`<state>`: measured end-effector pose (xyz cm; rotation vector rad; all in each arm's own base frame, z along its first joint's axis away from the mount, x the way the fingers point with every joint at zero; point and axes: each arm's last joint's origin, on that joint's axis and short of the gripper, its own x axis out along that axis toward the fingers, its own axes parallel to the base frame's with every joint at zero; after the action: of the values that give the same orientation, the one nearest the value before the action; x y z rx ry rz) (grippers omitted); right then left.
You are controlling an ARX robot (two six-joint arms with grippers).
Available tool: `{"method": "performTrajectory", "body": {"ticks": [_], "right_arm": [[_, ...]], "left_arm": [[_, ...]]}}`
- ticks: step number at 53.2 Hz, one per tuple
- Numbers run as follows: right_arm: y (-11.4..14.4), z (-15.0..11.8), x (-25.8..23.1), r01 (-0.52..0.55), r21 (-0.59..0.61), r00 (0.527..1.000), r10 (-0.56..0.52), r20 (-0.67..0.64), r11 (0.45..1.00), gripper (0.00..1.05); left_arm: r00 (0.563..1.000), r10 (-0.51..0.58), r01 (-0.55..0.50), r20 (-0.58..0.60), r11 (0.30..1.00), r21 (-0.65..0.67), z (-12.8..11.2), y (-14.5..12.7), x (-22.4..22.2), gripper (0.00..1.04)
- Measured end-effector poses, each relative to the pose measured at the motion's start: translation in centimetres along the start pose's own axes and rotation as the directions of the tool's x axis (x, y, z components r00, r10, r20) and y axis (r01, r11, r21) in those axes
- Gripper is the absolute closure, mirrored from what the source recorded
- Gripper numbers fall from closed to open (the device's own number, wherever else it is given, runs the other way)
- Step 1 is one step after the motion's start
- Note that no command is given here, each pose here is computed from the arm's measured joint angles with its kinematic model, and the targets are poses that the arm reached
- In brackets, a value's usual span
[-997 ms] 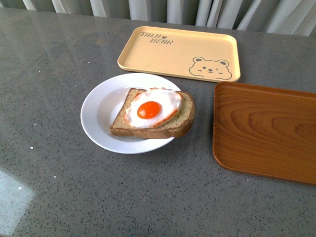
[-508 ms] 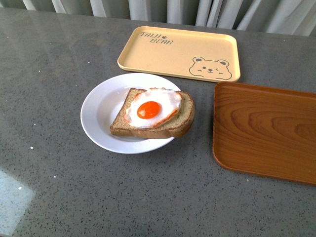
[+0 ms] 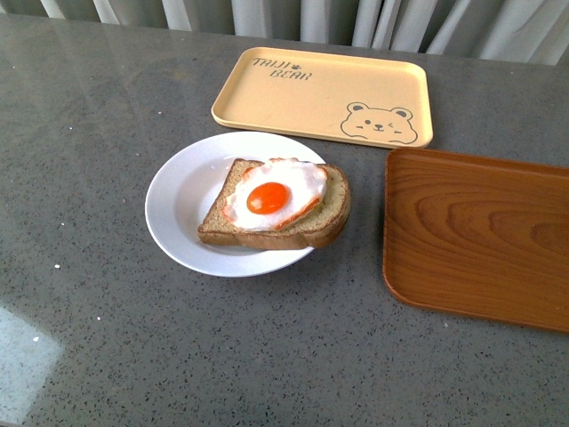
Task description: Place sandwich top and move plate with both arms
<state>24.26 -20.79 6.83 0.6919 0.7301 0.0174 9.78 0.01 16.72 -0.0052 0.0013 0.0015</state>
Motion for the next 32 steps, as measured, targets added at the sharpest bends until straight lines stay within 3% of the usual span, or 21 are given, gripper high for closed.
{"method": "performTrajectory", "body": {"ticks": [4, 18, 26, 32], "right_arm": [[0.4, 0.4, -0.6, -0.016, 0.008, 1.000, 0.016, 0.012, 1.000, 1.02], [4.3, 3.1, -3.6, -0.150, -0.009, 0.983, 0.151, 0.104, 0.989, 1.02], [11.8, 2.2, -3.3, -0.322, -0.112, 0.935, 0.335, 0.114, 0.940, 1.02], [16.9, 0.3, -1.3, -0.398, -0.114, 0.907, 0.409, 0.101, 0.910, 1.02]], "left_arm": [[1.000, 0.000, 0.000, 0.000, 1.000, 0.000, 0.0, 0.0, 0.0, 0.09], [1.000, 0.000, 0.000, 0.000, 1.000, 0.000, 0.0, 0.0, 0.0, 0.09], [1.000, 0.000, 0.000, 0.000, 1.000, 0.000, 0.0, 0.0, 0.0, 0.09], [1.000, 0.000, 0.000, 0.000, 1.000, 0.000, 0.0, 0.0, 0.0, 0.09]]}}
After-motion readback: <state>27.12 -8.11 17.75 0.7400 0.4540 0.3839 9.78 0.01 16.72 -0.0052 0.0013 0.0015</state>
